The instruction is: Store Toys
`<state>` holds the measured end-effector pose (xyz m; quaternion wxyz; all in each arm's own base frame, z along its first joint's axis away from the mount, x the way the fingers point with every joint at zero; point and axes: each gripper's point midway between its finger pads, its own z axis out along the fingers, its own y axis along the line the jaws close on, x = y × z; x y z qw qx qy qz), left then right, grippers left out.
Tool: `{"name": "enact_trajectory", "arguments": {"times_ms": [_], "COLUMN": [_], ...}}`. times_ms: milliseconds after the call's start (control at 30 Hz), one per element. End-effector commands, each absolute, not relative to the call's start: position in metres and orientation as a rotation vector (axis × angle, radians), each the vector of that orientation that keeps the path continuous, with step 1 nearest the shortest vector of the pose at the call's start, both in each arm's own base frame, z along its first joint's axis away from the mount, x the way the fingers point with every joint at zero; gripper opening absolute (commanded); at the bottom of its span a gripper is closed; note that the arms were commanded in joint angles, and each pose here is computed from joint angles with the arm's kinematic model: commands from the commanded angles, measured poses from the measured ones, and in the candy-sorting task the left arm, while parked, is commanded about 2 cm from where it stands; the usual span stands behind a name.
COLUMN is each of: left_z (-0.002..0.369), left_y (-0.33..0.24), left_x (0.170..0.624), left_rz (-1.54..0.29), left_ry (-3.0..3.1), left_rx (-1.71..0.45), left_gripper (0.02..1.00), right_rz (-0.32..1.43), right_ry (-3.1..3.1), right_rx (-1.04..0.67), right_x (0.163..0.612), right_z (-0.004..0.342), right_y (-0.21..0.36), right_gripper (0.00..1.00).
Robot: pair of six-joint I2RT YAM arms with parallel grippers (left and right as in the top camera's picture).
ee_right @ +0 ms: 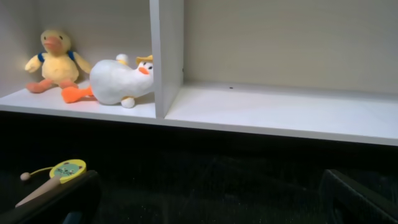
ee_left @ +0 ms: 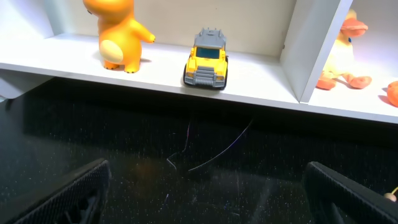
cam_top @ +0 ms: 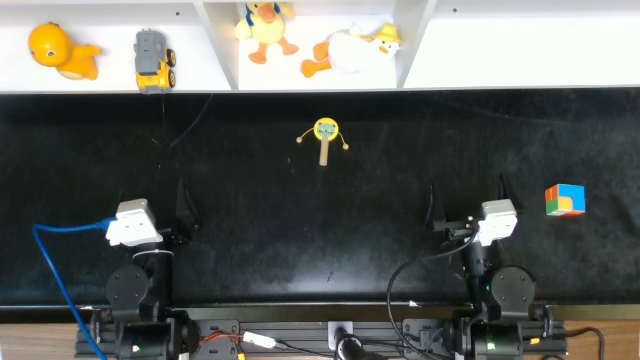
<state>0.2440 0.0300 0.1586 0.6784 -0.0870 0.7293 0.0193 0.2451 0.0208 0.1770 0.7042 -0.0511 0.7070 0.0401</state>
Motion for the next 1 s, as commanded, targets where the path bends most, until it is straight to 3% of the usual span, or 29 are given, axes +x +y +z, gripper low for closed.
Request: {"name": "enact_trajectory", "arguments": {"times_ms": [33,333,433,567,667,867,1000], "left_z": [0.157,0.157,0.157,0.157,0.157,0.157,0.157], "left_y": [0.027,0.027,0.027,0.027,0.027,0.027,0.027], "left_x": [0.244,0.244,0.244,0.244,0.244,0.244,0.244], "left_rz": [0.048,0.048,0.048,0.048,0.048,0.048,0.048], "left_ry": [1.636,1.637,1.637,1.637,1.637,1.637,1.637], "left_rx": [-0.166,-0.167,-0.167,-0.167,-0.167,-0.167,-0.167], "left_gripper": [0.998,0.998,0.998,0.998,0.998,0.998,0.998], "right_rz": [0.083,0.151,0.296,0.654,0.807,0.892,0.887], "right_ry": [1.572,1.571,1.578,1.561,1.530,1.527,1.566], "right_rx": [-0.100,-0.095,0.037,0.394,0.564,0.599,0.444], "right_x": [0.246,0.245,0.244,0.244,0.245,0.243,0.240], "right_z": [0.174,0.175,0.175,0.174,0.175,0.175,0.178], "right_y": [0.018,0.025,0.027,0.028,0.027,0.033,0.048], "right_gripper": [0.993,0.993,0.993,0.996,0.993,0.993,0.980]}}
